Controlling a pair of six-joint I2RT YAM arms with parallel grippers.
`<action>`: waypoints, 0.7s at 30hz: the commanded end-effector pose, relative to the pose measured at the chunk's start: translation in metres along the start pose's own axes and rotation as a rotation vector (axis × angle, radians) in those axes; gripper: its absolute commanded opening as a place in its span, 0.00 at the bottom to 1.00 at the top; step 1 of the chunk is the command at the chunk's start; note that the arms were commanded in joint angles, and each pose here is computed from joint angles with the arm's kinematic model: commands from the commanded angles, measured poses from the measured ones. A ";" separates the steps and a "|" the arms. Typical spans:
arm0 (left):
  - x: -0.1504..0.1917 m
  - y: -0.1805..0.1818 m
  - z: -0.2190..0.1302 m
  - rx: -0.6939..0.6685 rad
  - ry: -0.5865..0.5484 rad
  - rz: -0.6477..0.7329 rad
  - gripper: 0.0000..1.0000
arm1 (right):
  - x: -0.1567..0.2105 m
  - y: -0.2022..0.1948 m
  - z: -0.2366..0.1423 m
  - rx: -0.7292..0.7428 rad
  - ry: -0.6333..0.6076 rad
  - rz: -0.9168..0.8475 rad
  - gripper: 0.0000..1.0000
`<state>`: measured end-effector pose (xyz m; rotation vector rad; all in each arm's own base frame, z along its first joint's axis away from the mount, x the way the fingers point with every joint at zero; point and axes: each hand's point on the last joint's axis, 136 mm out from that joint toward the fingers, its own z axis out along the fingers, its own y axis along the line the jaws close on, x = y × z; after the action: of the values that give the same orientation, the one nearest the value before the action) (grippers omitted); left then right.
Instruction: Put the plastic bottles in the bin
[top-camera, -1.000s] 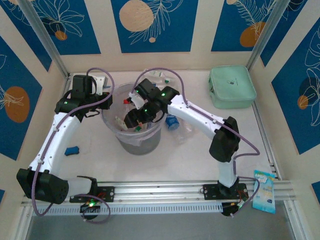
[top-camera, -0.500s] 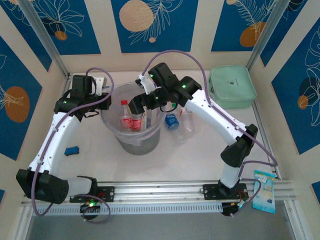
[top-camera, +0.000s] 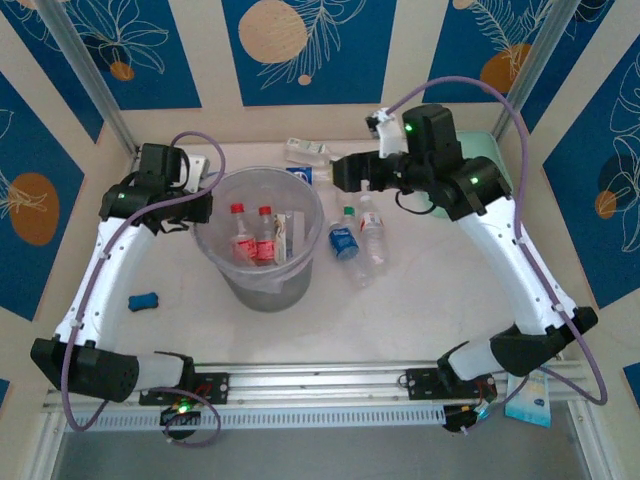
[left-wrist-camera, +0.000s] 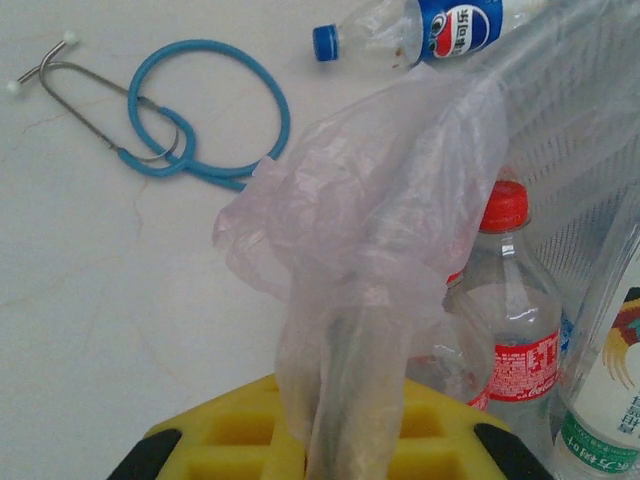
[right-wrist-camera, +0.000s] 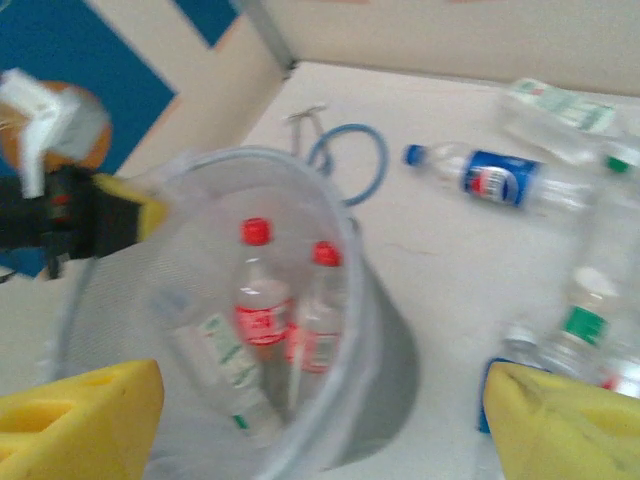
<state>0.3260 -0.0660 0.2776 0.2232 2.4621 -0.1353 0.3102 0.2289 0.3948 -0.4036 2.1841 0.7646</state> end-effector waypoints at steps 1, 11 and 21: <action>0.008 0.016 -0.011 -0.055 0.034 0.026 0.00 | 0.025 -0.049 0.012 0.150 0.083 0.073 0.85; 0.023 0.029 -0.005 0.049 0.038 -0.137 0.00 | 0.042 -0.135 0.056 0.300 0.126 0.157 0.86; 0.018 0.041 -0.008 0.049 0.025 -0.178 0.00 | 0.025 -0.176 0.171 0.255 0.218 0.147 0.81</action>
<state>0.3183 -0.0218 0.2698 0.0289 2.4911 -0.2412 0.4693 0.1893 0.2082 -0.1824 2.5195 0.4788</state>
